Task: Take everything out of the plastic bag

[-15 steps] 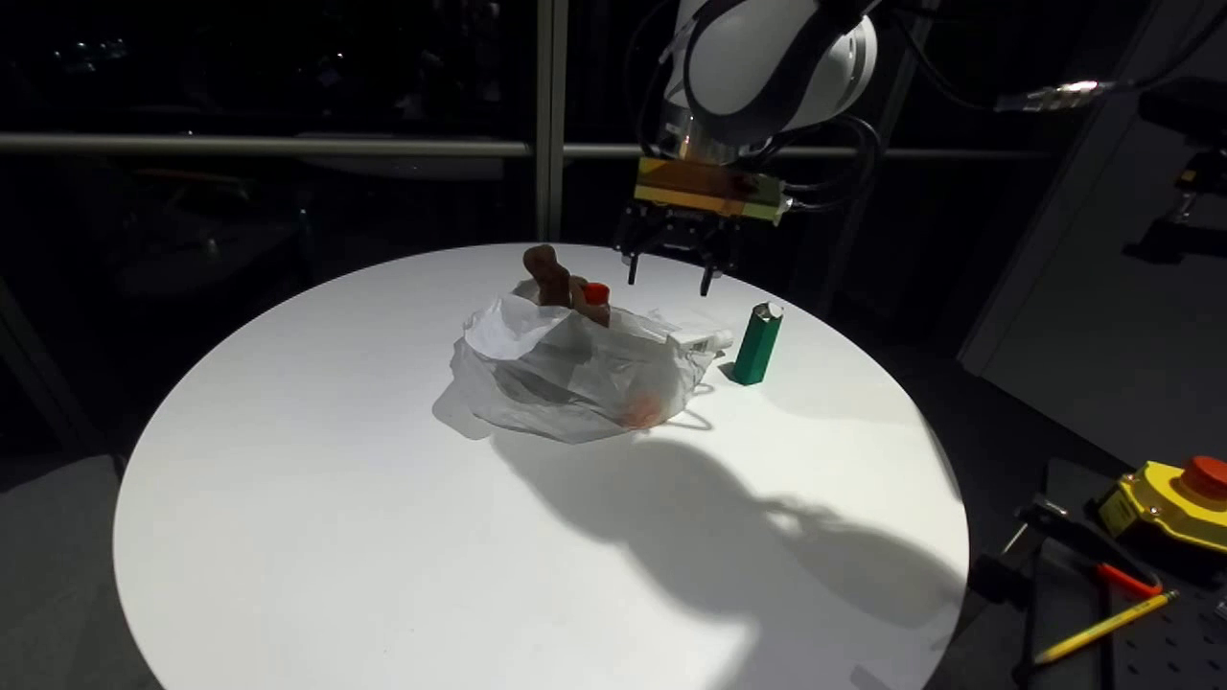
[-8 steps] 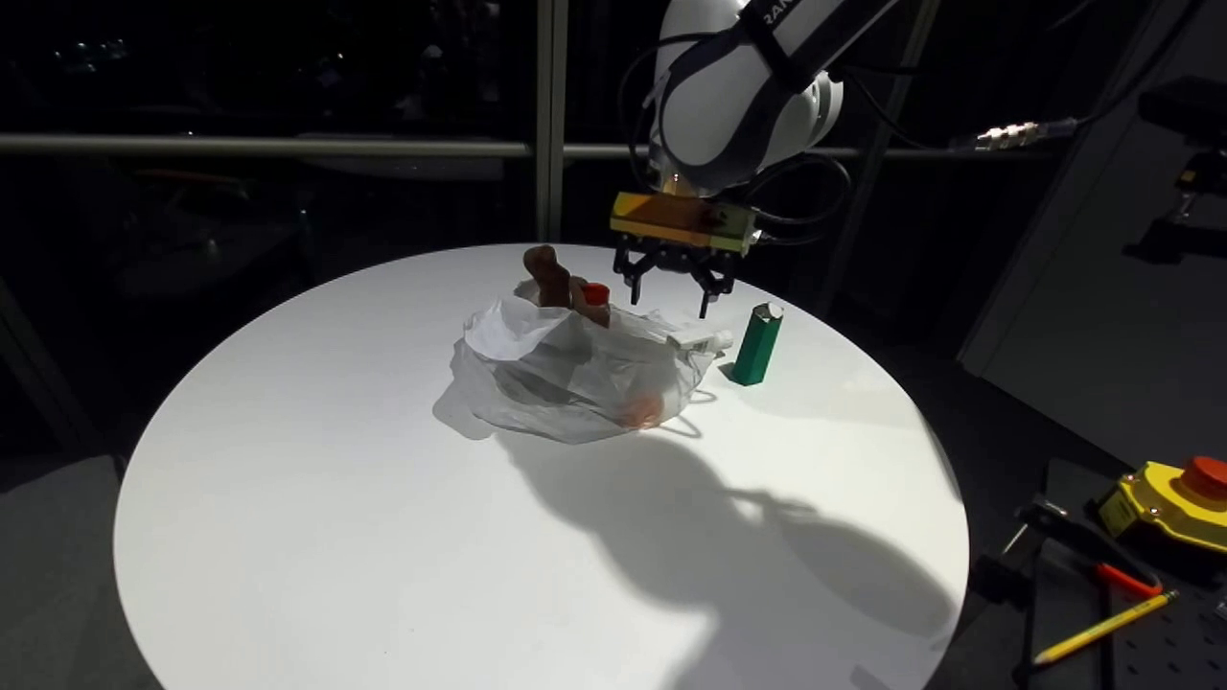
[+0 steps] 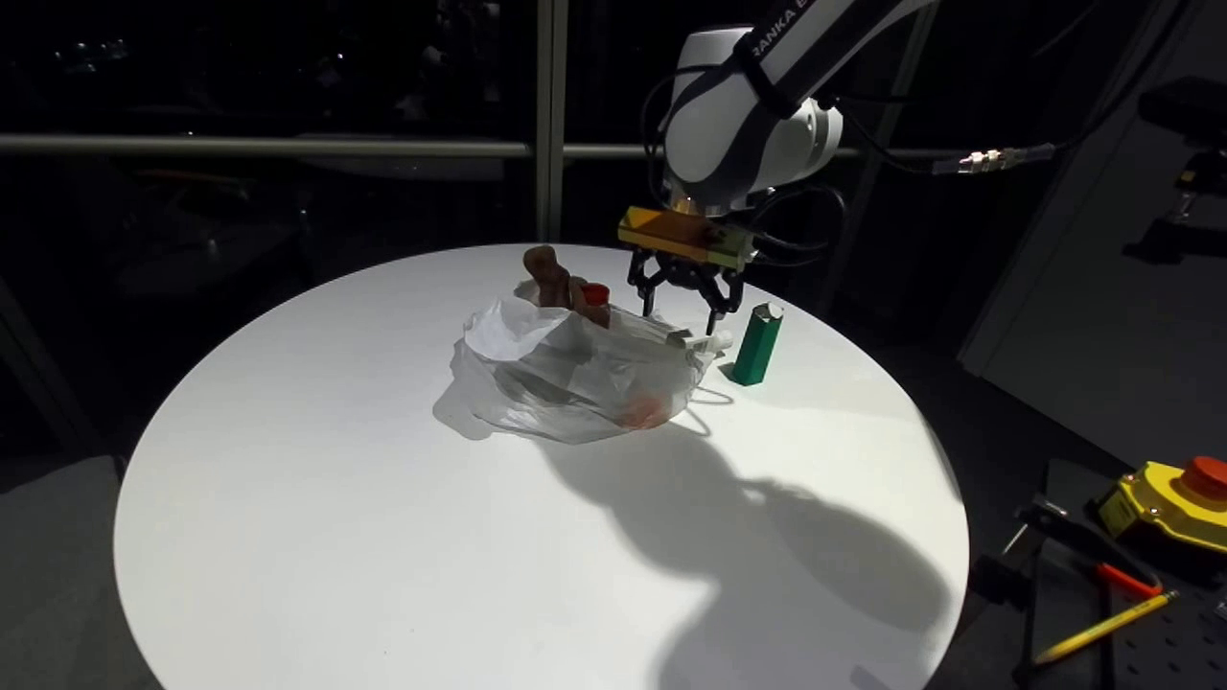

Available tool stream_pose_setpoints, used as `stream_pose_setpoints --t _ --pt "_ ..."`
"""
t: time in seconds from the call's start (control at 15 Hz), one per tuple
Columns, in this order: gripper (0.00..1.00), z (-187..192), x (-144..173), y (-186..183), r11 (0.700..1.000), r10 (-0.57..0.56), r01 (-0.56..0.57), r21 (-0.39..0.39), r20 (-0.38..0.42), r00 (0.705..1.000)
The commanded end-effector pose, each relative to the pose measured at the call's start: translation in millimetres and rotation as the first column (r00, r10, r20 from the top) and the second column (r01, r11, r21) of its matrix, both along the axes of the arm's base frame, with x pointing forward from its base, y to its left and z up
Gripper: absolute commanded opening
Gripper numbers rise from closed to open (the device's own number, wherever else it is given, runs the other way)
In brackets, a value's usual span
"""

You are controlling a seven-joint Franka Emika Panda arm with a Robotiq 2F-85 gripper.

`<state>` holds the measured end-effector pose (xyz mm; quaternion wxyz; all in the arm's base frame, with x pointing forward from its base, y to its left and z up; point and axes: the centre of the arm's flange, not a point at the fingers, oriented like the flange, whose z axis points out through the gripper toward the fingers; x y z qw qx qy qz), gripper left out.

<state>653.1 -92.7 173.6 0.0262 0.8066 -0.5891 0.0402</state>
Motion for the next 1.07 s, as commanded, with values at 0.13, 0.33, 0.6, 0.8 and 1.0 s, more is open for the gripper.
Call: stream_pose_setpoints --t 0.13,0.33,0.6,0.8,1.0 --pt "1.00 -20 22 -31 0.997 -0.081 0.081 0.020 0.029 0.996" --pt "1.00 -29 26 -37 0.995 -0.096 0.095 0.026 0.020 0.995" --pt "0.72 -36 30 -39 0.995 -0.100 0.099 0.015 0.021 0.995" --pt "0.55 -38 30 -42 0.995 -0.103 0.103 0.009 0.019 0.994" --pt "0.32 -34 27 -43 0.995 -0.103 0.102 0.005 0.014 0.995"
